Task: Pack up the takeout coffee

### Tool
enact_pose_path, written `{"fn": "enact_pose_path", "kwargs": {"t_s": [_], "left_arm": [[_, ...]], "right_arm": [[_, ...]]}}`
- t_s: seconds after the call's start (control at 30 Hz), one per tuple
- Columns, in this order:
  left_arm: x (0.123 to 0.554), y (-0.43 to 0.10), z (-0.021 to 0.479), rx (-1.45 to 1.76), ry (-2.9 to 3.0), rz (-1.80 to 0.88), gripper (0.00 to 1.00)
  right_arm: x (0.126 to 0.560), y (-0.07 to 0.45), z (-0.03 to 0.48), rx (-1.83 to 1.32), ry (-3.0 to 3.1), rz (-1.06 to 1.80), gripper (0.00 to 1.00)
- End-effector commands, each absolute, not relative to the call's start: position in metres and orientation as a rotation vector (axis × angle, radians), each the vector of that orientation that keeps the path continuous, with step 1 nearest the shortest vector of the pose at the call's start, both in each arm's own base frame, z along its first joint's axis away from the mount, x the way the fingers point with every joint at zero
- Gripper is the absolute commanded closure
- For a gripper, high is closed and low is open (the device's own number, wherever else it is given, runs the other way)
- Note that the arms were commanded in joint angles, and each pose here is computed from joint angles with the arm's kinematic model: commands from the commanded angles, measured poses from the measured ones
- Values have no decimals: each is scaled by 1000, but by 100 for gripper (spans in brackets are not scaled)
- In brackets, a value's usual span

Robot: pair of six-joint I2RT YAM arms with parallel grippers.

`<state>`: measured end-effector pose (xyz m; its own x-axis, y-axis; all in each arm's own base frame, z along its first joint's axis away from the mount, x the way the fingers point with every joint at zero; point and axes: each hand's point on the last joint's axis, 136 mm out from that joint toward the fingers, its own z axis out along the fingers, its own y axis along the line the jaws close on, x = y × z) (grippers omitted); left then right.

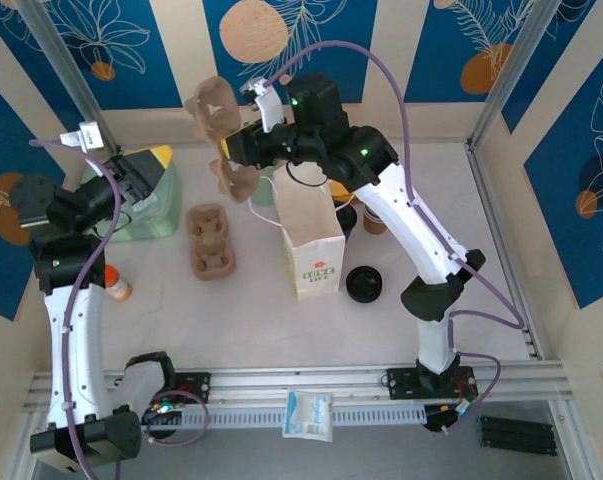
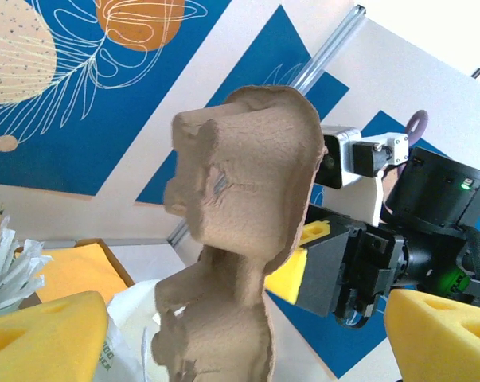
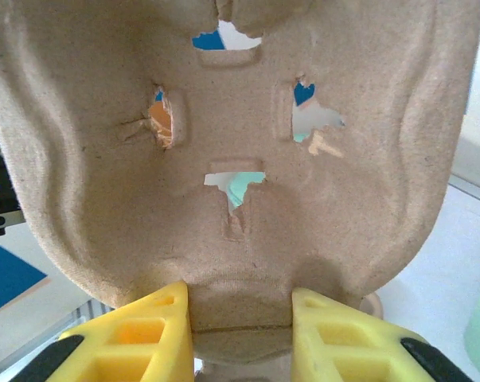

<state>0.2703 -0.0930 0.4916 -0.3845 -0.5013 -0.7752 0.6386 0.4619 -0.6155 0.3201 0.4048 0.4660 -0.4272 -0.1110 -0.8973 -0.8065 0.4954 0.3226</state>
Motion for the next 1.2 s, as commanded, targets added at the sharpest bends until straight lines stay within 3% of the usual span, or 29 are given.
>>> {"fn": "enact_pose_path", "kwargs": {"t_s": [0.0,0.57,0.8,1.17], "left_arm": [[266,-93,504,169,1520,-1181,11],[306,-143,428,215,1910,-914,16],[320,-155,371,241,2143,-682,23],[326,-195,330,398,2249,-542,32]], "right_arm": [[313,369,496,-654,1843,939,70],[324,275,461,-276,2121,750,71],[318,269,432,-230,2259,702,71],[316,283,398,-244,2383,621,71]]}}
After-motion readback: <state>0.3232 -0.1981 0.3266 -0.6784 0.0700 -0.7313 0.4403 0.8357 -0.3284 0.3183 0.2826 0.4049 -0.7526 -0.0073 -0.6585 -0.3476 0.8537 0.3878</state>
